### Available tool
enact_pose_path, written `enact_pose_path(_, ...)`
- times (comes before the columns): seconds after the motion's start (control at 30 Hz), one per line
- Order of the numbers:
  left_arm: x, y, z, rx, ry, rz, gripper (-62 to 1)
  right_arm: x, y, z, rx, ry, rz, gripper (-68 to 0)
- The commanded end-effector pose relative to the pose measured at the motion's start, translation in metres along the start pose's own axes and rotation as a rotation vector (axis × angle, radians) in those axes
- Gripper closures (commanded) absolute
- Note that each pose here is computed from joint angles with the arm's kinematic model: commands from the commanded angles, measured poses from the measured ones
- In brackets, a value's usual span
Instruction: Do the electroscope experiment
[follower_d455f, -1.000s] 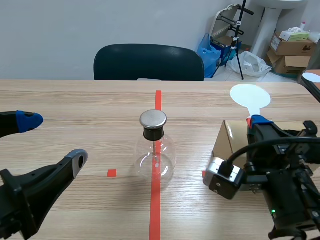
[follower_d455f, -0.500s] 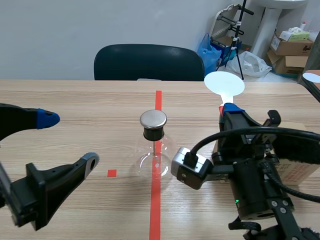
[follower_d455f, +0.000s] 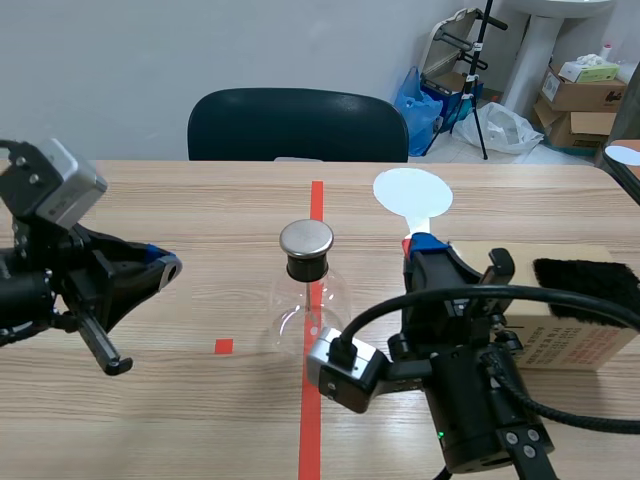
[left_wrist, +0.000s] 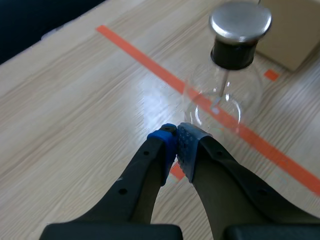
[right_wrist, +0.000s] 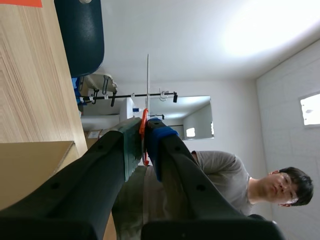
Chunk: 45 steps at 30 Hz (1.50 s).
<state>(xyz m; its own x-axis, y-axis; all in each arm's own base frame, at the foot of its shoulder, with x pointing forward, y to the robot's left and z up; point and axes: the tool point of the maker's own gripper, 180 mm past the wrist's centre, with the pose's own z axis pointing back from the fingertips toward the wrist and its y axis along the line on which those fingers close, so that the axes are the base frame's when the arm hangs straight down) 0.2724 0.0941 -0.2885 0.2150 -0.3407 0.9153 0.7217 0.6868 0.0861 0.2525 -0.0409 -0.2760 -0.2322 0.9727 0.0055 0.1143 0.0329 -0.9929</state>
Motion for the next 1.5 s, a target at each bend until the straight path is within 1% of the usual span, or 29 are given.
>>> enact_pose_path(0.0,-0.004,-0.003,-0.005,-0.033,-0.040,0.019,-3.2,-0.006,-0.004,-0.004,-0.013,0.005,0.006,-0.9)
enact_pose_path(0.13,-0.039,0.008,-0.020,-0.035,-0.033,0.028,-3.9,-0.010,-0.001,-0.004,0.001,0.014,0.001,-0.9)
enact_pose_path(0.23,-0.058,0.002,-0.028,-0.091,-0.040,0.042,-4.0,-0.010,0.001,-0.003,0.010,0.009,0.001,-0.9)
enact_pose_path(0.37,-0.068,-0.008,-0.038,-0.148,-0.065,0.057,-4.1,-0.011,0.002,-0.003,0.015,0.006,-0.003,-0.9)
enact_pose_path(0.43,-0.069,-0.016,-0.042,-0.185,-0.071,0.059,-4.1,-0.010,0.002,-0.003,0.018,0.003,-0.007,-0.9)
enact_pose_path(0.53,-0.067,-0.026,-0.048,-0.212,-0.080,0.066,-4.1,-0.010,0.003,-0.003,0.021,0.003,-0.012,-0.9)
enact_pose_path(0.7,-0.059,-0.036,-0.056,-0.227,-0.121,0.079,-4.1,-0.009,0.002,-0.003,0.021,-0.004,-0.020,-0.9)
enact_pose_path(0.9,-0.055,-0.031,-0.063,-0.162,-0.143,0.065,-4.1,-0.007,-0.001,-0.004,0.011,-0.008,-0.022,-0.9)
enact_pose_path(1.03,-0.051,-0.031,-0.063,-0.161,-0.160,0.066,-4.1,-0.006,-0.002,-0.004,0.008,-0.012,-0.017,-0.9)
enact_pose_path(1.47,-0.051,-0.031,-0.063,-0.161,-0.161,0.068,-4.1,-0.007,-0.002,-0.004,0.009,-0.011,-0.018,-0.9)
